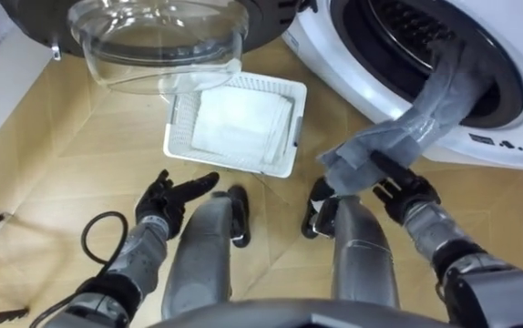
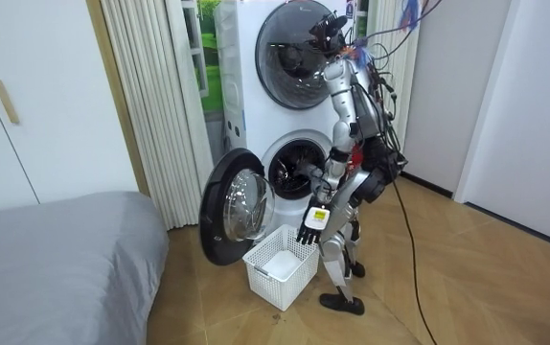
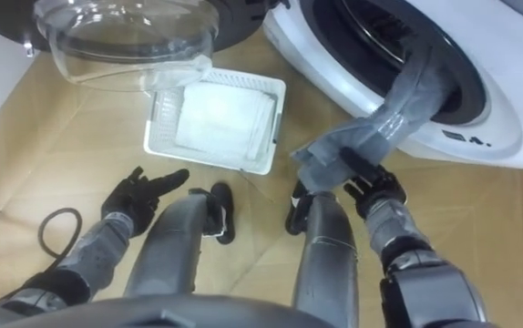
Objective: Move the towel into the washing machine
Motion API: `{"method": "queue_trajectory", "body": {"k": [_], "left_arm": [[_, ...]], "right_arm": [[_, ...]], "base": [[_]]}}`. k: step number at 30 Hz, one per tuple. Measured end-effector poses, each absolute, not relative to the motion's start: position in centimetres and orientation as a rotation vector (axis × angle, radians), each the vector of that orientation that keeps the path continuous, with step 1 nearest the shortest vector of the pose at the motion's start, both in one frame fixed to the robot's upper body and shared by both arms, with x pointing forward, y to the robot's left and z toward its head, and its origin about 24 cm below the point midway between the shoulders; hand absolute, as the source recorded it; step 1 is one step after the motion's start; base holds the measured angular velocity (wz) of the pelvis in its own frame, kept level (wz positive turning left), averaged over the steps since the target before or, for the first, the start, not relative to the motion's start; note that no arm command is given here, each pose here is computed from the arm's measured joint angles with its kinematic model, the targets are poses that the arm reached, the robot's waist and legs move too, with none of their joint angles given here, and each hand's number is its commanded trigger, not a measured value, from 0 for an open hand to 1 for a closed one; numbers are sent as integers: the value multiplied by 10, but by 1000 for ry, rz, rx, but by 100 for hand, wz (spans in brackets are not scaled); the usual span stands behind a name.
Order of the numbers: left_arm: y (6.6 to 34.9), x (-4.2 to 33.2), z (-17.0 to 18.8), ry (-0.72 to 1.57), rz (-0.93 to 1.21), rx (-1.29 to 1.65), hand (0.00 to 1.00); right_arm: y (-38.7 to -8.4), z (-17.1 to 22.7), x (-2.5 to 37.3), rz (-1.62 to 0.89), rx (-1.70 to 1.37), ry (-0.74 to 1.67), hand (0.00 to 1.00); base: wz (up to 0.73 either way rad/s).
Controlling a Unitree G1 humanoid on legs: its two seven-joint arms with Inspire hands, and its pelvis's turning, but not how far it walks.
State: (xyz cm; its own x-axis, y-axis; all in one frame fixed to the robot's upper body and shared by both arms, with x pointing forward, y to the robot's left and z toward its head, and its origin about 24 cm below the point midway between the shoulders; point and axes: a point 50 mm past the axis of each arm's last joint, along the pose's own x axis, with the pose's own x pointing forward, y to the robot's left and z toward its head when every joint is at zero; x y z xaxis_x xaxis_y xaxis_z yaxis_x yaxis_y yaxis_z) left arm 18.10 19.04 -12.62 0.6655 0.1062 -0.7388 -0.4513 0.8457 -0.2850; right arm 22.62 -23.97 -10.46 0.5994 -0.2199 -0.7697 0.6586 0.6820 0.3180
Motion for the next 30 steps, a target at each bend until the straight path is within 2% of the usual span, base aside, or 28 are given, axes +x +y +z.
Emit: {"method": "queue_trajectory", "body": {"k": [4,7,11,12,13,23,30], "left_arm": [[202,185,-120,754,353,-452,0],[212,180,-120,761,390,-423,0],[222,177,-118,745,434,-410,0],[224,178,-117,740,442,-413,0],[227,178,-115,728,454,-419,0],[230,180,-111,695,485,-448,0],[228,182,-109,690,508,-450,0]], "right_arm": [[-262,-77,254,-589,684,668,100],[-287,-40,280,-621,737,524,100],[-286,-30,290,-620,862,524,100],[-286,-27,293,-624,893,510,87],[-285,-23,297,-626,917,502,0],[-290,-2,312,-680,1233,422,0],[-295,1,312,-735,1315,411,0]], "base": [[6],[1],[7],[4],[0],[5],[4]]}}
